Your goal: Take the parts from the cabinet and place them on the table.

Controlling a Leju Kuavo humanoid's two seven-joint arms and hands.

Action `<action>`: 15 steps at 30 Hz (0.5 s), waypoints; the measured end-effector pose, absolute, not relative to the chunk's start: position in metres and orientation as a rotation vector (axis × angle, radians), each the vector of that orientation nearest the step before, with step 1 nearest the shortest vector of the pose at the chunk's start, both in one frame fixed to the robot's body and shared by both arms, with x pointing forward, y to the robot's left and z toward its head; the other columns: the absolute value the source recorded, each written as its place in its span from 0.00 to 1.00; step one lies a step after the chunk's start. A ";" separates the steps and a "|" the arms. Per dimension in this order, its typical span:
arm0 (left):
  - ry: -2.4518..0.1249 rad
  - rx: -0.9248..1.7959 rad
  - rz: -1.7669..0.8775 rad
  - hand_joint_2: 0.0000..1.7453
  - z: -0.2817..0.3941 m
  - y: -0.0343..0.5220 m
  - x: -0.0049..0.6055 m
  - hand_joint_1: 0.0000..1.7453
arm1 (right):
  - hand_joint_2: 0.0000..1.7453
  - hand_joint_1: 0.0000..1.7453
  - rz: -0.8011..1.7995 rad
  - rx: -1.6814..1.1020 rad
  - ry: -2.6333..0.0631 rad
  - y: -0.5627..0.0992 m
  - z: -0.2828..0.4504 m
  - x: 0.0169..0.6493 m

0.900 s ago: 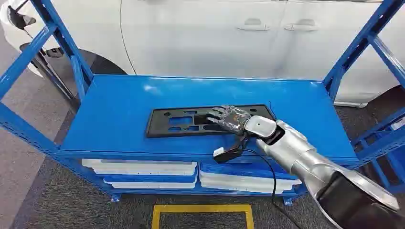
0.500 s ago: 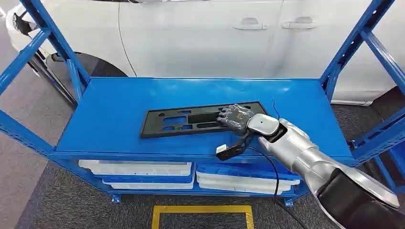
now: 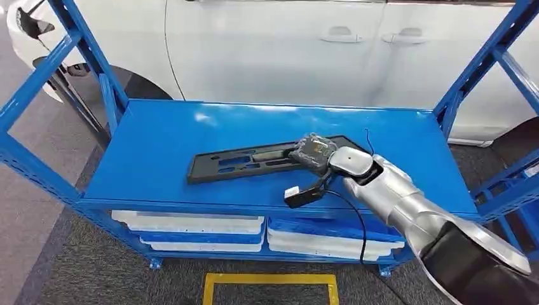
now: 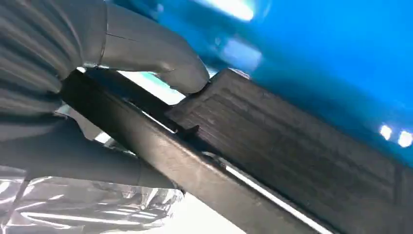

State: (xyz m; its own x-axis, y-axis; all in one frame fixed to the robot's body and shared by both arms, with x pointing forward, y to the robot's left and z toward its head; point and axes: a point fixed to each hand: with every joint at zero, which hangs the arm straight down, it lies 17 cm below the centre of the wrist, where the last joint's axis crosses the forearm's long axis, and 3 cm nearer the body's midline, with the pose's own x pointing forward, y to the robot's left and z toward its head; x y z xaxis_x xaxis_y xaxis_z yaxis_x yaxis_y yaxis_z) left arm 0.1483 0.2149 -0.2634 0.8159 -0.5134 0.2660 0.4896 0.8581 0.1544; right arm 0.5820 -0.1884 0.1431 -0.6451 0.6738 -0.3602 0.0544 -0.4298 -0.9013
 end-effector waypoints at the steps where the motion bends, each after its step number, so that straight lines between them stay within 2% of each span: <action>1: -0.305 0.080 -0.535 0.00 -0.264 0.215 0.147 0.00 | 1.00 1.00 2.110 -1.004 -1.407 -0.181 0.144 0.579; 4: -0.303 0.081 -0.534 0.00 -0.264 0.215 0.146 0.00 | 1.00 1.00 2.058 -0.966 -1.517 -0.161 0.163 0.573; 12: -0.302 0.085 -0.524 0.00 -0.265 0.217 0.141 0.00 | 1.00 1.00 1.869 -0.741 -1.926 -0.098 0.279 0.539; 13: -0.304 0.087 -0.524 1.00 -0.265 0.217 0.142 0.00 | 1.00 1.00 1.831 -0.655 -1.991 -0.094 0.295 0.529; 15: -0.297 0.096 -0.524 1.00 -0.266 0.219 0.141 0.00 | 1.00 1.00 1.765 -0.503 -2.098 -0.092 0.323 0.511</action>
